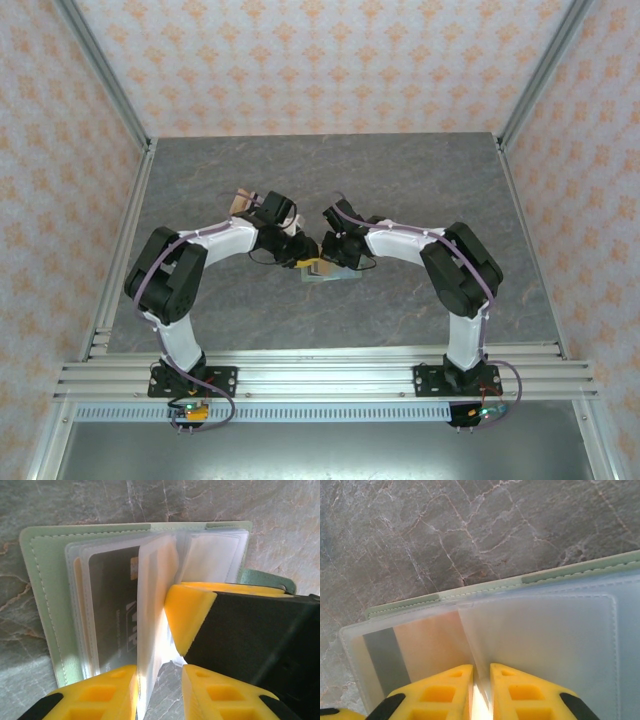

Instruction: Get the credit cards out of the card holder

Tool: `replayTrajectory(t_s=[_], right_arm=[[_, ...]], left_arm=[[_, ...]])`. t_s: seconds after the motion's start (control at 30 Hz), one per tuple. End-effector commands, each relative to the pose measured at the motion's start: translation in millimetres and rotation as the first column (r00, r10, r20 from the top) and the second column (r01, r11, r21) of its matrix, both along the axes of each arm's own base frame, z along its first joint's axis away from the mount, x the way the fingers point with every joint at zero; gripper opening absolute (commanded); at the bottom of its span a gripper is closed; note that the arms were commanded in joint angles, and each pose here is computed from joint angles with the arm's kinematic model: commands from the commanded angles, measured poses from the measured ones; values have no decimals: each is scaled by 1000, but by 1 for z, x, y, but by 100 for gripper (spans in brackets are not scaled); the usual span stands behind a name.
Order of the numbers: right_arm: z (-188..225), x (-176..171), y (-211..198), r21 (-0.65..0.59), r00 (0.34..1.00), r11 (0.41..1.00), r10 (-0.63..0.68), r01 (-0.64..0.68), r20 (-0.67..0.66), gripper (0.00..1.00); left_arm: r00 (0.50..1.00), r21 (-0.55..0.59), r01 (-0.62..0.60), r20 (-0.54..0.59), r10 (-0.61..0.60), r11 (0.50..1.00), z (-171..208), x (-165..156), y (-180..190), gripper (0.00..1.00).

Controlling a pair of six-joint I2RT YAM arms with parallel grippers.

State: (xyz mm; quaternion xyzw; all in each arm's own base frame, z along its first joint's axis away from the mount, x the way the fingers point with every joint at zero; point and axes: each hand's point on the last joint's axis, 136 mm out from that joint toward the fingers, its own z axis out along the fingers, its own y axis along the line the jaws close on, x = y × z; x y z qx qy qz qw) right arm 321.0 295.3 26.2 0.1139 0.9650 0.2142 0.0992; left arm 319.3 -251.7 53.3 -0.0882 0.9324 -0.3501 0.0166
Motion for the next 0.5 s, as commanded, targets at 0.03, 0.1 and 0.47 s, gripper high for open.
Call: replayTrajectory(t_s=[0.03, 0.1, 0.47], right_arm=[[-19, -14, -17, -62, 998, 998, -28, 24, -61, 17], [-19, -15, -17, -64, 998, 998, -29, 25, -62, 17], [3, -10, -12, -14, 1000, 1000, -24, 24, -17, 19]], left_arm=[[1000, -30, -21, 13, 21, 999, 2, 11, -9, 30], [999, -38, -31, 18, 32, 999, 4, 14, -10, 29], [999, 69, 0, 51, -4, 998, 4, 17, 2, 12]])
